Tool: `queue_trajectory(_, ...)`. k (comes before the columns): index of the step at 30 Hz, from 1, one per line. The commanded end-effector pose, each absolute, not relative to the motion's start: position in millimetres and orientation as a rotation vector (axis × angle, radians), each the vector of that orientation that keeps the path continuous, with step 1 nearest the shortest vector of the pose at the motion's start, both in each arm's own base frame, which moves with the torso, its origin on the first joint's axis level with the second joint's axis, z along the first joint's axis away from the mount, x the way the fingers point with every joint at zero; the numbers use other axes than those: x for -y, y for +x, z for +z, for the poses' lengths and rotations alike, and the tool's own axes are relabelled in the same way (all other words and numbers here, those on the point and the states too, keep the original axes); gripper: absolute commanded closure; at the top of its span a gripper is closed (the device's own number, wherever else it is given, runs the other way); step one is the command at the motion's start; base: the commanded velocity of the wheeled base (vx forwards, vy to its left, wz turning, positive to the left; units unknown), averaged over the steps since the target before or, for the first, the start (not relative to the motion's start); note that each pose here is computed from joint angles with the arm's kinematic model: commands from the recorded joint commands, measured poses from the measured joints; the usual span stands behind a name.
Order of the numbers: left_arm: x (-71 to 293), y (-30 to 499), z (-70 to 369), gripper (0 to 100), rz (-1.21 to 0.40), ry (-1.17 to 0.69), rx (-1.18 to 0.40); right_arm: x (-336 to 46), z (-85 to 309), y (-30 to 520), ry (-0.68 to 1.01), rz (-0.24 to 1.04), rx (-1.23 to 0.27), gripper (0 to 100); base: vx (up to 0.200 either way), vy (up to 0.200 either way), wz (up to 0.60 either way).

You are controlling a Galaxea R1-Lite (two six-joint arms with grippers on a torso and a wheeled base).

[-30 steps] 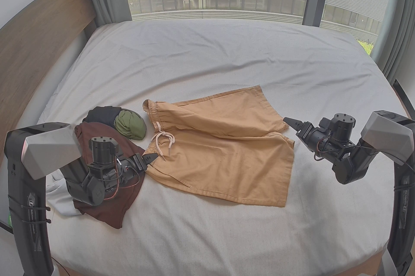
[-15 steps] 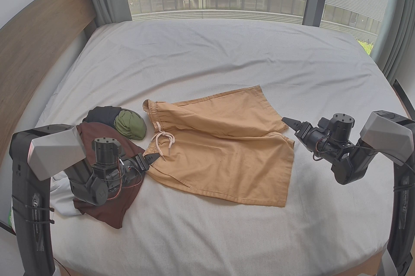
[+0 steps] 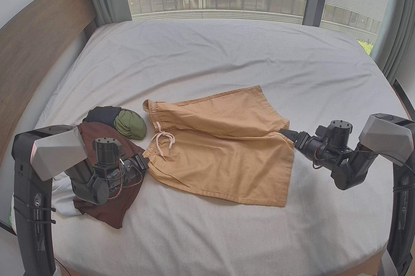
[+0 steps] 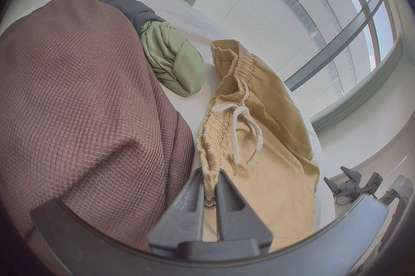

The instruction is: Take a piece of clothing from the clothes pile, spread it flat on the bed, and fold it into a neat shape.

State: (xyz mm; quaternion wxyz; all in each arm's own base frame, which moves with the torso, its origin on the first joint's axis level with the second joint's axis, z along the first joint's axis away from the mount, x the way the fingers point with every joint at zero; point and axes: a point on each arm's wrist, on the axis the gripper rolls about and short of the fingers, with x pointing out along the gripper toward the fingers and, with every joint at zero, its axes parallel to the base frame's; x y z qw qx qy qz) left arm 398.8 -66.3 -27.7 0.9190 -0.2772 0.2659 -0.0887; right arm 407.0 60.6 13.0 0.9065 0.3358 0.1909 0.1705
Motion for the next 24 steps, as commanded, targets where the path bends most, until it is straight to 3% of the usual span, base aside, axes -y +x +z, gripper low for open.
queue_trajectory(1, 66.2, 398.1, -27.4, 100, -0.182, -0.571, -0.547, -67.3, -3.1, 391.7, 0.636, 0.348, -0.496, 0, 0.000, 0.000, 0.00)
queue_trajectory(5, 68.5, 397.1, -26.4, 100, -0.190, -0.569, -0.538, -73.0, -18.2, 374.7, 0.551, 0.347, -0.623, 0, 0.000, 0.000, 0.00)
queue_trajectory(24, 68.9, 395.9, -27.1, 100, -0.191, -0.569, -0.540, -72.6, -27.4, 350.2, 0.516, 0.295, -0.854, 0, 0.000, 0.000, 0.00)
